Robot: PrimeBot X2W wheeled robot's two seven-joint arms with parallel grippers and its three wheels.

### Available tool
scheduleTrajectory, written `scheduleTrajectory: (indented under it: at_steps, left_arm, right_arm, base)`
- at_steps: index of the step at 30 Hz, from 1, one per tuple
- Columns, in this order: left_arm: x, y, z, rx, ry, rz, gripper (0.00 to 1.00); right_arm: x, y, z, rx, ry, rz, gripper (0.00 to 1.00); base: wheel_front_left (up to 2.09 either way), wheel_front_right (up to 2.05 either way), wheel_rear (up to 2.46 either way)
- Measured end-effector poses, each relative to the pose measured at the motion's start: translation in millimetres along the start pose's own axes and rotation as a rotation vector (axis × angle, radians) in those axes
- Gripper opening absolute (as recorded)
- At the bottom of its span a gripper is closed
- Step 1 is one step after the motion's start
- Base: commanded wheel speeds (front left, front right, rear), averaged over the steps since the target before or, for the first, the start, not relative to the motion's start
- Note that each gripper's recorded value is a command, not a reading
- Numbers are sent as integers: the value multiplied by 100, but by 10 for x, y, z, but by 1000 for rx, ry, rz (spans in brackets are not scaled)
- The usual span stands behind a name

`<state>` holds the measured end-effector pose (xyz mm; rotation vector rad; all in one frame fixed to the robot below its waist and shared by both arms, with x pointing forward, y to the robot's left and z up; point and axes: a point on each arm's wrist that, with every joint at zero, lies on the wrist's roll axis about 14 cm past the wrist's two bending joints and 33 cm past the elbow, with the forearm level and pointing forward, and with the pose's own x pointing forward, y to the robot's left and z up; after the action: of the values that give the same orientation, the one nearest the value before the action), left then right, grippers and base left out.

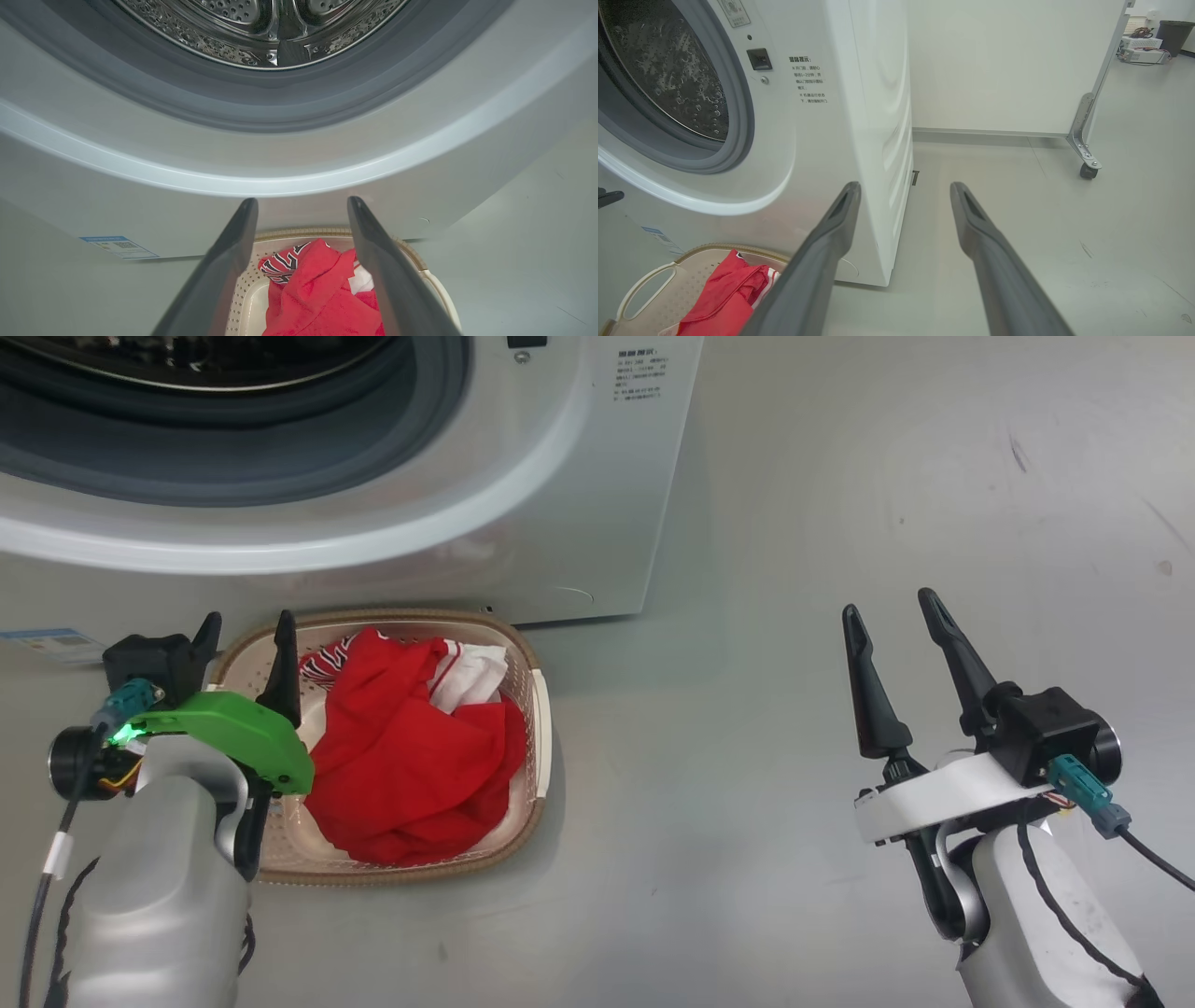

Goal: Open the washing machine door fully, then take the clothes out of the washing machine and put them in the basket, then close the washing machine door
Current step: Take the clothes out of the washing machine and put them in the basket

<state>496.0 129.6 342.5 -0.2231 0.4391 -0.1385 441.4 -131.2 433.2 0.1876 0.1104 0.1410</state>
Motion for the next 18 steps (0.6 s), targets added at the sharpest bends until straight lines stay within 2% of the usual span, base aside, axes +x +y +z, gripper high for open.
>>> scheduleTrajectory:
  at_steps: [7,12,18]
  left_arm:
    - [-292,-250,521,-9,-170,-63,100]
    - [-592,-200,664,-49,-240,-49,100]
    - [-939,-153,831,-46,-326,-40,100]
  right_arm:
    - [-169,43,74,28,-9,-4,100]
    - [-225,197,204,37,-42,43,100]
    - [-327,343,320,44,-72,83,100]
  base:
    - [0,0,0]
    - [0,0,0]
    - [0,0,0]
